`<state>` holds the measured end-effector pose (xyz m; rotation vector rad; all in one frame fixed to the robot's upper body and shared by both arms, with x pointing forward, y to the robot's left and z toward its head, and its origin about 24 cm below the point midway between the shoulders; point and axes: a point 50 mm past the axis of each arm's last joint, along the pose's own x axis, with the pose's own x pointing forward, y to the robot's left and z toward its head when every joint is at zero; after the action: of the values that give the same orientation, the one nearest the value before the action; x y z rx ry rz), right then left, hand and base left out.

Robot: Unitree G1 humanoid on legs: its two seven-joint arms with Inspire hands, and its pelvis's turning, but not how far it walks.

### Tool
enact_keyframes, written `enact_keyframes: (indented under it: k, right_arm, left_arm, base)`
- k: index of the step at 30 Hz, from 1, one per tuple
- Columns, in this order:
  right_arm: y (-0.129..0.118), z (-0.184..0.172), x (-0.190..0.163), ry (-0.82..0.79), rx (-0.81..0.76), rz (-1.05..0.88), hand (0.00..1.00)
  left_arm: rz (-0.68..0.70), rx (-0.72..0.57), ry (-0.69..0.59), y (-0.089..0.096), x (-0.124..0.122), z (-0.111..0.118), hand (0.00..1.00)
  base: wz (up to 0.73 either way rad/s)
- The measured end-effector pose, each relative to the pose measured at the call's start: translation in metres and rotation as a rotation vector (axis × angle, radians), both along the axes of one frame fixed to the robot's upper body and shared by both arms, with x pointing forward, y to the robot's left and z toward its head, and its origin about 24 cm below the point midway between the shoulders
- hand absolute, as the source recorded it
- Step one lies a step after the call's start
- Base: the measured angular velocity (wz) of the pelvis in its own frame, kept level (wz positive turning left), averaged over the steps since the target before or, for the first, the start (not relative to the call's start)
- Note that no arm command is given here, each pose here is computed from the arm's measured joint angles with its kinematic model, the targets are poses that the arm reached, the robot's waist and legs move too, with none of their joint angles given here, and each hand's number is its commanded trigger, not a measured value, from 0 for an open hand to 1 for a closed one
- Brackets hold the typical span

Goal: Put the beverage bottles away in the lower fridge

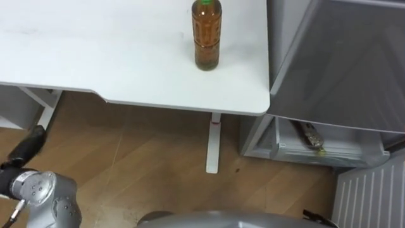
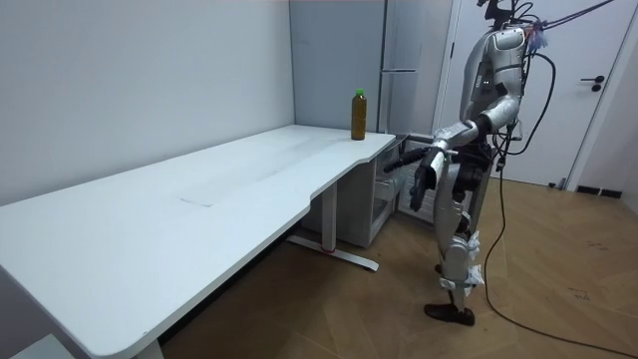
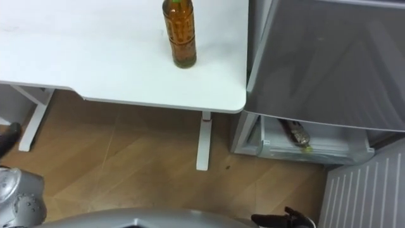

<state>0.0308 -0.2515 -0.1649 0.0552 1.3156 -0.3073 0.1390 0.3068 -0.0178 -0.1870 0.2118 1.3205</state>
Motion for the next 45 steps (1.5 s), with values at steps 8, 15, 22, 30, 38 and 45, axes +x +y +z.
enact_keyframes:
  k: [8,15,22,30,38,45]
  right_arm:
    - [0.000,0.001,0.004,-0.025,0.016,0.076,0.00]
    - [0.001,0.000,0.003,-0.018,0.031,0.080,0.00]
    - [0.002,0.001,0.009,-0.044,0.050,0.093,0.00]
    - [0.005,0.001,0.013,-0.046,0.068,0.118,0.00]
    - [0.005,0.000,0.017,-0.047,0.084,0.121,0.00]
    - [0.005,0.000,0.018,-0.049,0.091,0.122,0.00]
  left_arm:
    - [-0.096,0.283,-0.146,-0.006,0.019,0.053,0.00]
    - [-0.248,0.402,-0.315,-0.025,0.035,0.096,0.00]
    - [-0.530,0.439,-0.470,-0.052,0.053,0.123,0.00]
    - [-0.888,0.288,-0.548,-0.092,0.073,0.117,0.00]
    - [-1.060,0.234,-0.542,-0.101,0.077,0.109,0.00]
    - [-1.145,0.174,-0.541,-0.108,0.080,0.103,0.00]
  base:
    - [0.02]
    - [0.02]
    - [0.01]
    - [0.00]
    - [-0.06]
    - [-0.03]
